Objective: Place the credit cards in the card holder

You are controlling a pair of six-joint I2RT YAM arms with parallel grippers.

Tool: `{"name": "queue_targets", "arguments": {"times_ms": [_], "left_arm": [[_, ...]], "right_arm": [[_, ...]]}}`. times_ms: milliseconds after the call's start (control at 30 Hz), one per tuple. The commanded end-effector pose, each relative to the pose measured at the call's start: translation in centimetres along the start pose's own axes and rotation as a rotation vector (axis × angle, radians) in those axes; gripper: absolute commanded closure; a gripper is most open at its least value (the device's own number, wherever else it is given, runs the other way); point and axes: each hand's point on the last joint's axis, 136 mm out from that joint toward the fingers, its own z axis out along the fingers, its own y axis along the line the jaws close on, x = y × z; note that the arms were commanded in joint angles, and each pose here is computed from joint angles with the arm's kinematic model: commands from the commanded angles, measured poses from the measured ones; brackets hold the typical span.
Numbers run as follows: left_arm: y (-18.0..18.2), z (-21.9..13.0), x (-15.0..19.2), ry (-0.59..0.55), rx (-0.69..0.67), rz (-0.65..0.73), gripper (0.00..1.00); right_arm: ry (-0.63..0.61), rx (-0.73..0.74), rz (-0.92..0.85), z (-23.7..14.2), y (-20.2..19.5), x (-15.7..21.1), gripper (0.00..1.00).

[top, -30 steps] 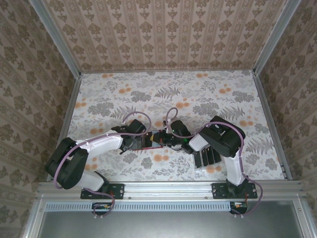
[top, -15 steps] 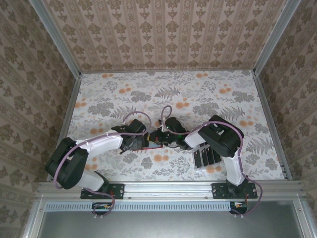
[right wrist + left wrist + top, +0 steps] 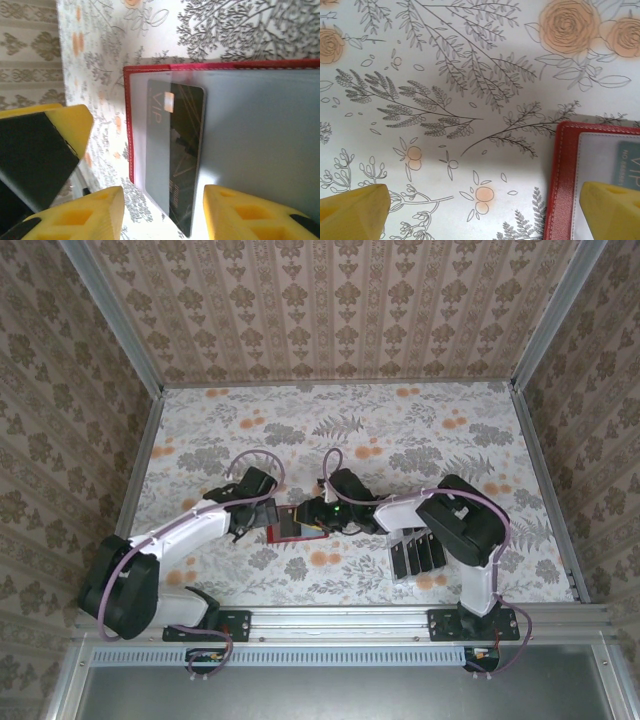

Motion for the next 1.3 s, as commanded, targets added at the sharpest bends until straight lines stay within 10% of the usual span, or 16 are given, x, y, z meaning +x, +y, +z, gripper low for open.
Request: {"name": "queue_targets", "arguments": {"times_ms": [0, 400, 1267], "left_arm": [[1.0, 0.5, 1.1, 0.051, -0.030, -0.037, 0.00], [2.7, 2.0, 2.8, 0.102, -0.093, -0.073, 0.00], [2.1, 3.7, 4.1, 0.140, -0.069, -0.069, 0.00]], "right_arm": [[0.023, 0.112, -0.049, -1.3, -0.2, 0.3, 0.52], [0.066, 0.398, -0.198, -1.5, -1.2, -0.4, 0.85], [0.127, 0.428, -0.225, 2.7, -1.2, -0.1, 0.89]]}}
